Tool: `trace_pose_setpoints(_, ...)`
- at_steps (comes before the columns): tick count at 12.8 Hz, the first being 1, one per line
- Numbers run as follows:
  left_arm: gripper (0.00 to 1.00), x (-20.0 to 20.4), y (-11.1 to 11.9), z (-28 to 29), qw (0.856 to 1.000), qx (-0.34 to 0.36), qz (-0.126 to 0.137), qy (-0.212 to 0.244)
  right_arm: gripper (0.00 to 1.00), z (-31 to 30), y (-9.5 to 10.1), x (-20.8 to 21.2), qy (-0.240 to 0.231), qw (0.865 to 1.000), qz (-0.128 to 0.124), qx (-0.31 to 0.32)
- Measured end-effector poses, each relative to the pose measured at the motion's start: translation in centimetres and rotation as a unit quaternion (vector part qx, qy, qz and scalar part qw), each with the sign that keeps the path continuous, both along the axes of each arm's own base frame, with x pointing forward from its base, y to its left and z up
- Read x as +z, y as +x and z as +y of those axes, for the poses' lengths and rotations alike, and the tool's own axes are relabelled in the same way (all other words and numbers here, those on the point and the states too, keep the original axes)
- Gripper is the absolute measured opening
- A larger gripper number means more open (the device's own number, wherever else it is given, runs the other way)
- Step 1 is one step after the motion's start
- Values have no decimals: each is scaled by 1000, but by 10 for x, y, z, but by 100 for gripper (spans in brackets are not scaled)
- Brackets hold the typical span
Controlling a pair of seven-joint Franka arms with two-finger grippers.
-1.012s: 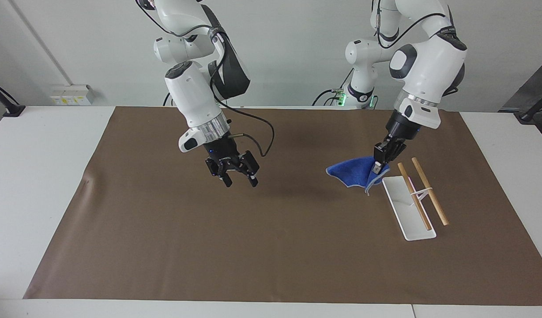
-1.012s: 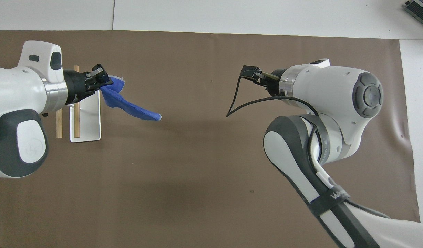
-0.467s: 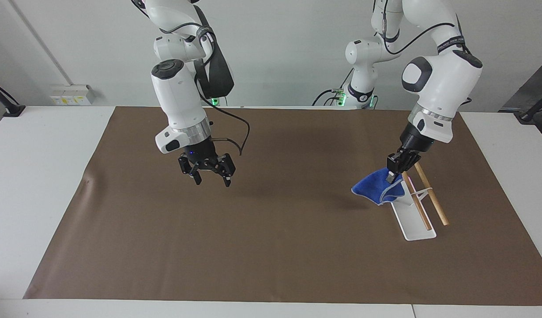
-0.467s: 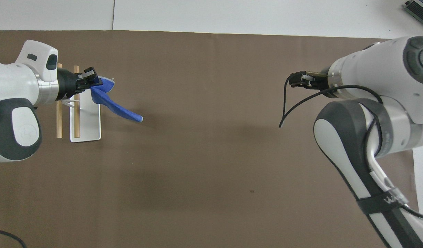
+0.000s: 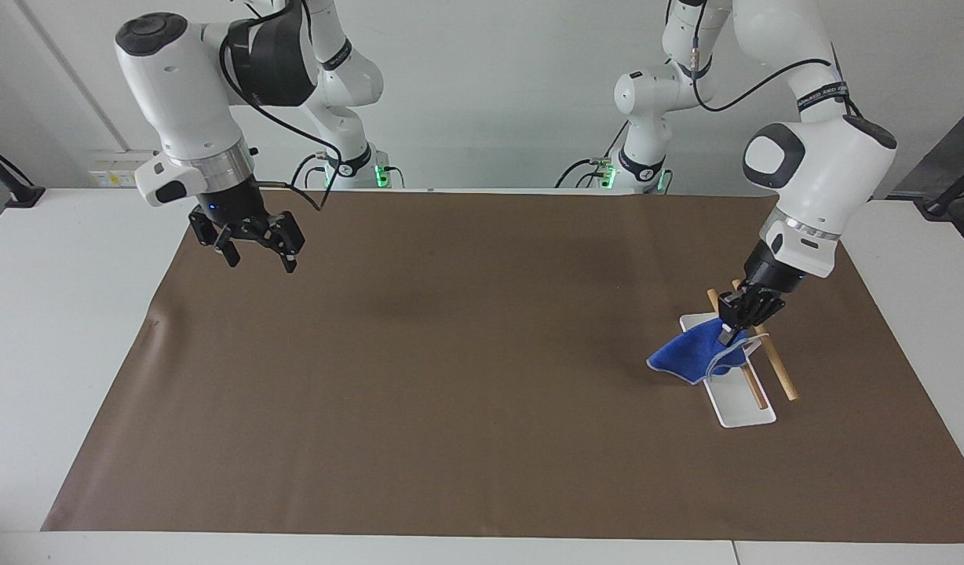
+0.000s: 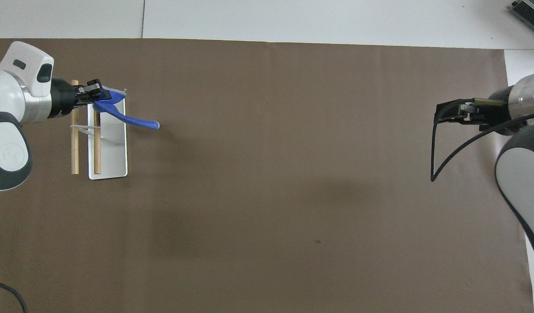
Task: Right arm passes towel to left arm to hang
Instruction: 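Move the towel over the sticks with the left gripper while the right gripper retracts, then lower the towel with the left gripper and drape it over the sticks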
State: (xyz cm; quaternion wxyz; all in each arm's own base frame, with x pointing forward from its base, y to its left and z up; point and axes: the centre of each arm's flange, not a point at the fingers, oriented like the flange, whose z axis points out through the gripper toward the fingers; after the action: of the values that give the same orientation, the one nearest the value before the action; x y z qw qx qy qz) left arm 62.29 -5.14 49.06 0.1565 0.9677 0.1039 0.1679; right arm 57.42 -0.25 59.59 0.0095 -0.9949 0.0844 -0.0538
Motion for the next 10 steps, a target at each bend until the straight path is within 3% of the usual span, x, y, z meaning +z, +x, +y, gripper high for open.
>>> trace_pose_setpoints(5, 2, 9, 10, 7, 999, -30, -17, 20, 100, -63, -32, 47, -1, 999, 37, 11)
trace_pose_setpoints(10, 2, 25, 22, 5, 993, -88, -37, 69, 100, -55, -34, 40, 1, 998, 55, 18)
